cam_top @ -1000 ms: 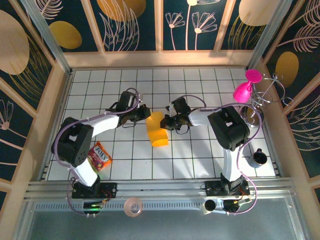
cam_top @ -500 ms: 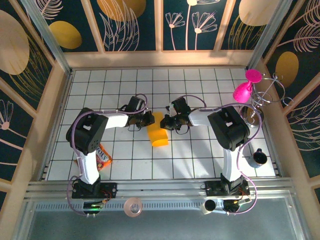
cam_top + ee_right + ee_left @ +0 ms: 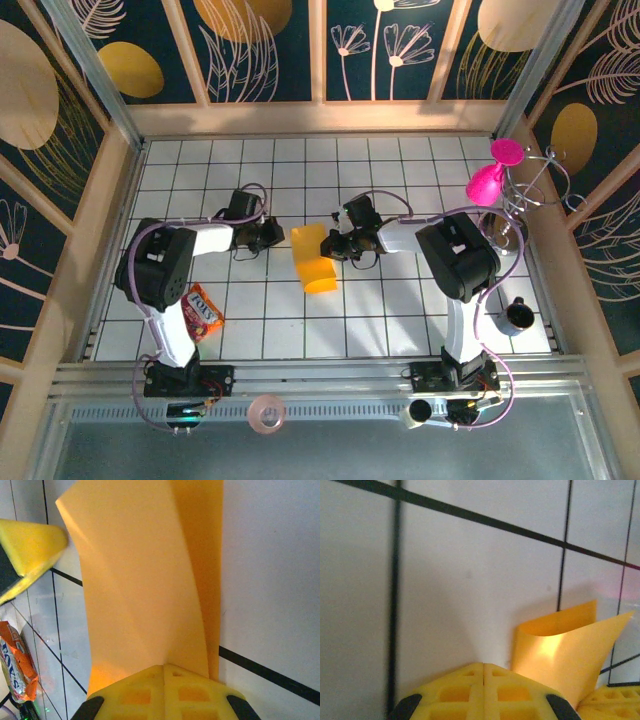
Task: Fold a paper plane with a square sheet of paper (pick it up from the middle)
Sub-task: First fold in half a square sheet of paper at the center of the table.
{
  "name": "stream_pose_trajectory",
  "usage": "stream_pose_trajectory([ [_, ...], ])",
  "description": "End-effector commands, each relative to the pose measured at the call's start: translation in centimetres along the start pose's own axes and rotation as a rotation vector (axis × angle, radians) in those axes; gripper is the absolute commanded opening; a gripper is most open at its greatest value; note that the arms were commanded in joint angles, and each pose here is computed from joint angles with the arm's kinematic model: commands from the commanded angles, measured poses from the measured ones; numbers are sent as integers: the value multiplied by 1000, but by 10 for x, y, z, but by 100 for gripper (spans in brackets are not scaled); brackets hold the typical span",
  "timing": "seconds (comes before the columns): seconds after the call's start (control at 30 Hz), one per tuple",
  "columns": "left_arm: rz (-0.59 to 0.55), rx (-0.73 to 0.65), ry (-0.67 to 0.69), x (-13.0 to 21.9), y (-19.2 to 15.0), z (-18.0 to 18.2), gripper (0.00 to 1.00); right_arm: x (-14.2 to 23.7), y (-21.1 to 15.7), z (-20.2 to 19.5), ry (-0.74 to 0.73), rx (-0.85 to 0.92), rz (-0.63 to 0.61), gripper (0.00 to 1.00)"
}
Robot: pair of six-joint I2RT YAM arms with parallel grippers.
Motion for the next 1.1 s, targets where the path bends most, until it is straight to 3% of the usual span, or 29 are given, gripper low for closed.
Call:
stream_pose_trajectory([
  [0.0, -40, -35, -22, 19, 9, -18, 6, -13, -59, -128, -593, -213, 109, 0],
  [0.1, -65, -63, -88, 22, 13, -44, 6, -14, -59, -128, -590, -212, 111, 0],
  [0.3, -19, -62, -167, -7, 10, -64, 6, -16, -59, -130, -590, -215, 118, 0],
  [0.6, 29, -29, -70, -40, 7, -35, 5, -15, -61, -133, -604, -214, 122, 0],
  [0.9, -2, 47, 60, -29, 19, 24, 5, -14, -61, -134, -607, -211, 114, 0],
  [1.07, -3, 10, 97, -27, 36, 23, 5, -13, -57, -128, -588, -207, 104, 0],
])
Point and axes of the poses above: each hand's point on the last joint's axis, 136 mm out from that joint toward the fingers, its own x axis back along the fingers, its own z axis along the line the jaws close on, y = z × x, the point moved 8 cm from there along x, back along the fingers, and after that the axes turned 13 degrees about -x, right-handed, at the moved point
